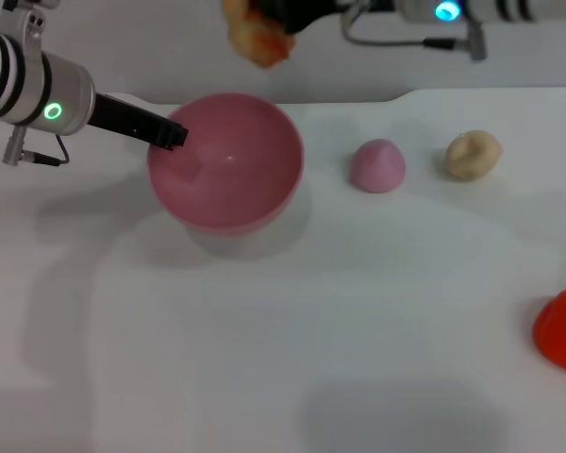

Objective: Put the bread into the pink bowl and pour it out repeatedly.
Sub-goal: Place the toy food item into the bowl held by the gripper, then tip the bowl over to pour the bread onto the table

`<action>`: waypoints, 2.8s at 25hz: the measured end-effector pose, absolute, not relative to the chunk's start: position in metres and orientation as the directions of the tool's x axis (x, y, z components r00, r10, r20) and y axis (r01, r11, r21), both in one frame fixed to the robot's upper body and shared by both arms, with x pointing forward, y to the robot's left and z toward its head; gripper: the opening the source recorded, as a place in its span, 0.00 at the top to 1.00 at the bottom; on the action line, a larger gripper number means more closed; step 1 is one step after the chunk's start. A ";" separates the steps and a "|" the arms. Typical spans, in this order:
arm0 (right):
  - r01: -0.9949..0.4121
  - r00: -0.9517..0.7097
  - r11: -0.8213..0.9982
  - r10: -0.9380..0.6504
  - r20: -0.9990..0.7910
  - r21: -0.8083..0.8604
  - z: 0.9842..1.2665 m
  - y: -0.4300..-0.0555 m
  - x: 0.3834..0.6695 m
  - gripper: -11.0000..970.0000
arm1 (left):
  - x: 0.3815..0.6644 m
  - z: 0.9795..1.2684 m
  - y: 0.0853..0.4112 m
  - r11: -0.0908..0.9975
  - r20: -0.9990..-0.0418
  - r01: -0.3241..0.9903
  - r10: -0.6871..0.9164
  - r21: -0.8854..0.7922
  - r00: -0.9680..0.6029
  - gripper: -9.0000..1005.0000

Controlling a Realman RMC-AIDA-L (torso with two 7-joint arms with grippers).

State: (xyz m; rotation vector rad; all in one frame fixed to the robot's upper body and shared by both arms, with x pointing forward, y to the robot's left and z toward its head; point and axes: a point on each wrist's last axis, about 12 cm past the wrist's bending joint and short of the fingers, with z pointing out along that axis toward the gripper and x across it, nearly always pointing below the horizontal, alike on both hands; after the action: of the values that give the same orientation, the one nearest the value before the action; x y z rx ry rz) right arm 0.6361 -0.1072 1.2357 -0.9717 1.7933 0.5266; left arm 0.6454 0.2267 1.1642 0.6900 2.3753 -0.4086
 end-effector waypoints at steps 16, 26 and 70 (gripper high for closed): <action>-0.874 -0.192 0.480 -0.475 -0.859 -0.070 1.179 -0.061 0.606 0.84 | 0.644 1.160 0.228 0.821 -0.637 0.558 0.364 -0.125 -0.679 0.95; -0.870 -0.203 0.490 -0.467 -0.861 -0.061 1.177 -0.065 0.605 0.82 | 0.644 1.158 0.231 0.826 -0.632 0.550 0.360 -0.128 -0.687 0.95; -0.784 0.008 0.550 -0.456 -0.890 -0.289 1.209 -0.105 0.567 0.44 | 0.643 1.153 0.253 0.856 -0.617 0.502 0.332 -0.120 -0.714 0.95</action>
State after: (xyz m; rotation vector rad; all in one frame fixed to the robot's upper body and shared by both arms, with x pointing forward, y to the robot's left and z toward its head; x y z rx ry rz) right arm 0.5669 -0.1050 1.2090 -1.0661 1.6298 0.3535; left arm 0.6433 0.2527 1.1533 0.6041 2.4257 -0.3738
